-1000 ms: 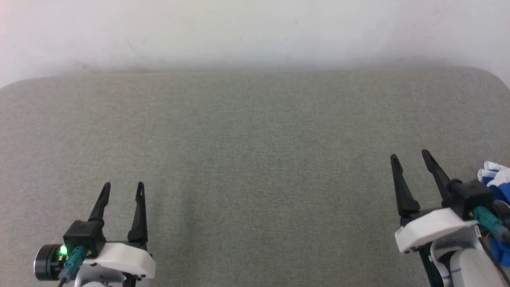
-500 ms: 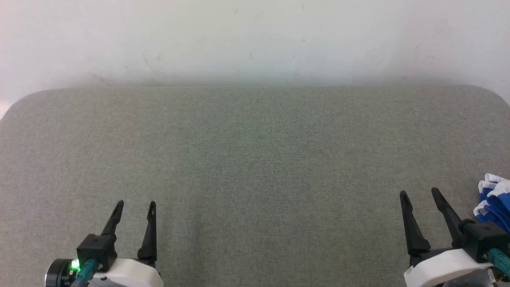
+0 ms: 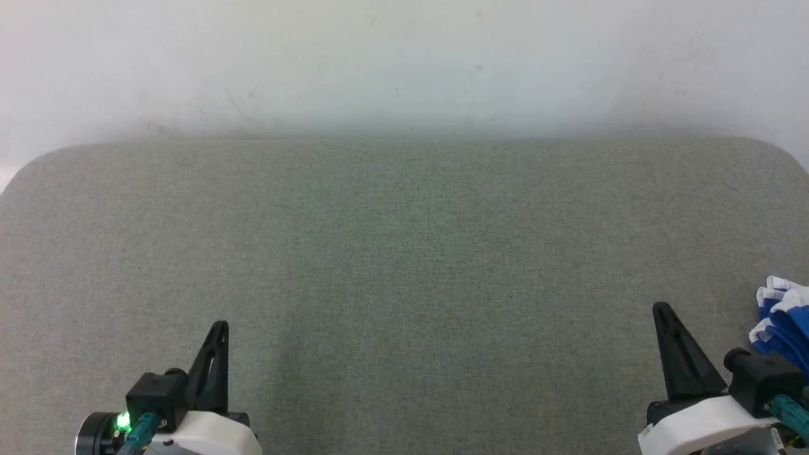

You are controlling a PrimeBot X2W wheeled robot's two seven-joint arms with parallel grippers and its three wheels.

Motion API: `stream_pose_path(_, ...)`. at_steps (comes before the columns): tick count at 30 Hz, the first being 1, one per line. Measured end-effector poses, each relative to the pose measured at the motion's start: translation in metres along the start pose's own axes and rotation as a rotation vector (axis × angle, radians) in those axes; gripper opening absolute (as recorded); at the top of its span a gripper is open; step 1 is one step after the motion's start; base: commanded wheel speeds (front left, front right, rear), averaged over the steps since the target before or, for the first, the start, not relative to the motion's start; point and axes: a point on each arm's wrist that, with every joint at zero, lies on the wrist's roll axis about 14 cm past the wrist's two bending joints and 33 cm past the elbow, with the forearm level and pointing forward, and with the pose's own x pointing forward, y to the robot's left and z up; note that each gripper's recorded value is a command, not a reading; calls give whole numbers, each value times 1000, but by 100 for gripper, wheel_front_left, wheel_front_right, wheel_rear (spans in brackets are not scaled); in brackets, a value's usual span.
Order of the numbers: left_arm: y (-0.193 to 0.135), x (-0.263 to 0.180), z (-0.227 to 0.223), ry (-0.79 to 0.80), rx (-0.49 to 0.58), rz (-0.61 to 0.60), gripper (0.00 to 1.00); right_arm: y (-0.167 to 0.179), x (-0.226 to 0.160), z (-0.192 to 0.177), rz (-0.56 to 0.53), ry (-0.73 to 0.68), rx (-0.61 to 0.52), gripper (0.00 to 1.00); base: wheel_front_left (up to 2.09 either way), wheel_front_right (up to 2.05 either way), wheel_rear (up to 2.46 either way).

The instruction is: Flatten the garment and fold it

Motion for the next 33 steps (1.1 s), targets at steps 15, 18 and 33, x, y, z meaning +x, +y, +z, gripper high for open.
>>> stream_pose_path(15,-3,0,2,3,-1,2,0,2,1,-1,7,8,-9,0,0,0,0)
stream_pose_path(18,-3,1,2,6,-4,4,0,3,1,0,9,6,-9,0,0,0,0)
stream_pose_path(33,-6,1,5,8,2,8,0,6,5,2,19,5,-20,0,0,0,0)
